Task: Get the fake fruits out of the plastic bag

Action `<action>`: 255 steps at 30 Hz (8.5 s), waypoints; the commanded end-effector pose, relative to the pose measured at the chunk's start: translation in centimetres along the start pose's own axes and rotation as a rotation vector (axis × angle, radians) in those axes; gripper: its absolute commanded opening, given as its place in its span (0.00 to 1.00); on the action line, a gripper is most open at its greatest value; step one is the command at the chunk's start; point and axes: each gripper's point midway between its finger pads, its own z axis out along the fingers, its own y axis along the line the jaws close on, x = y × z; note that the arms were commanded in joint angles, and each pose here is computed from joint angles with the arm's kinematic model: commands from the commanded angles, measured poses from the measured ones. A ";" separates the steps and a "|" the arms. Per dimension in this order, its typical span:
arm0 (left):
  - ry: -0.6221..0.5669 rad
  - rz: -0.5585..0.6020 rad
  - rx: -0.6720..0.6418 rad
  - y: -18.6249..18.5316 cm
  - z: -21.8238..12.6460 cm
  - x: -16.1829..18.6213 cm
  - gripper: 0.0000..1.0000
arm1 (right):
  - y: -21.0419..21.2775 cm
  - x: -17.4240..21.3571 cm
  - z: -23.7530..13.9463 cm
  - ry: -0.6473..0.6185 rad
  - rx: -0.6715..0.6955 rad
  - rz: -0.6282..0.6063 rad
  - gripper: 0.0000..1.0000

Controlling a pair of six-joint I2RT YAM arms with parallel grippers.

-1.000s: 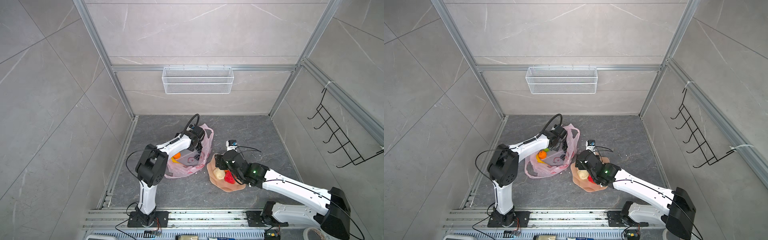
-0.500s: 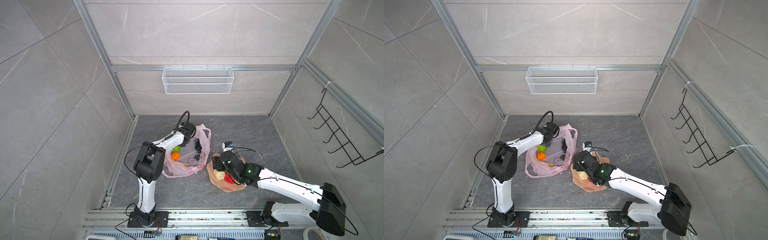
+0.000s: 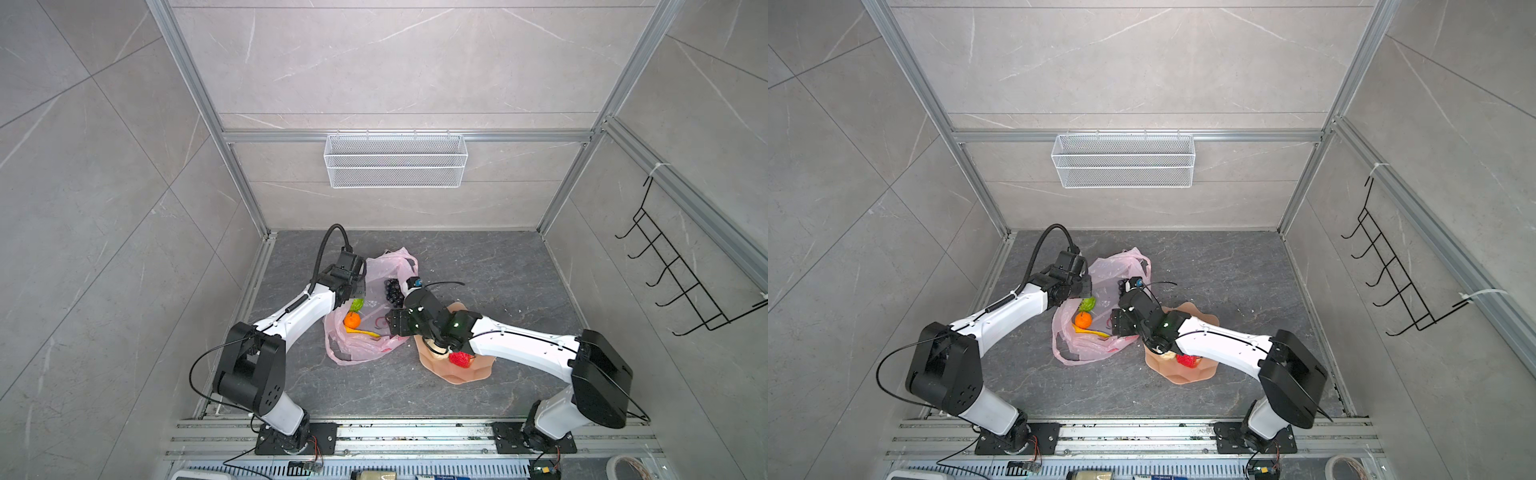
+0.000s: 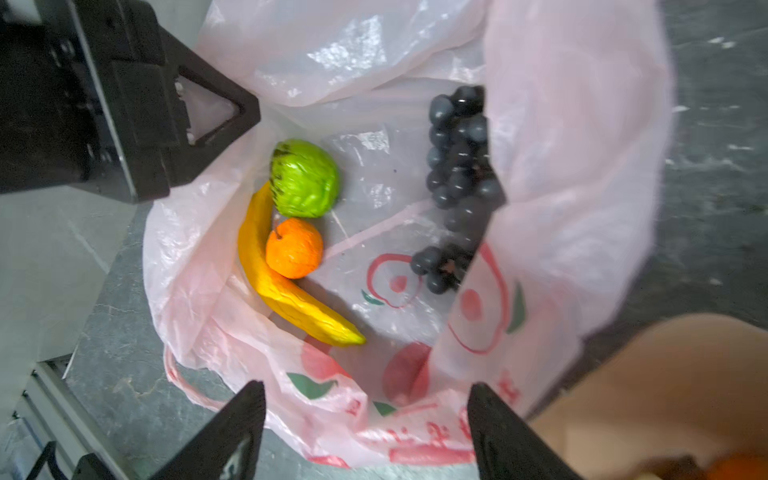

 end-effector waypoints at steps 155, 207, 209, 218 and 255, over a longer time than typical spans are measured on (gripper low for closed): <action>-0.054 -0.233 0.007 6.9 1.9 3.7 0.08 | -21.8 0.4 -4.9 0.405 0.944 -0.337 0.64; -0.057 -0.229 -0.005 7.2 1.7 3.7 0.09 | -18.4 -1.5 -7.6 0.283 0.754 -0.187 0.88; -0.057 -0.229 -0.004 7.1 1.7 3.7 0.09 | -18.8 -1.6 -7.7 0.274 0.760 -0.174 0.86; -0.054 -0.228 0.000 7.1 1.8 3.8 0.10 | -20.3 -0.4 -6.7 0.328 0.809 -0.178 0.76; -0.034 -0.187 0.280 1.7 3.1 3.5 0.05 | 1.5 -1.6 1.0 0.115 0.092 -0.046 0.61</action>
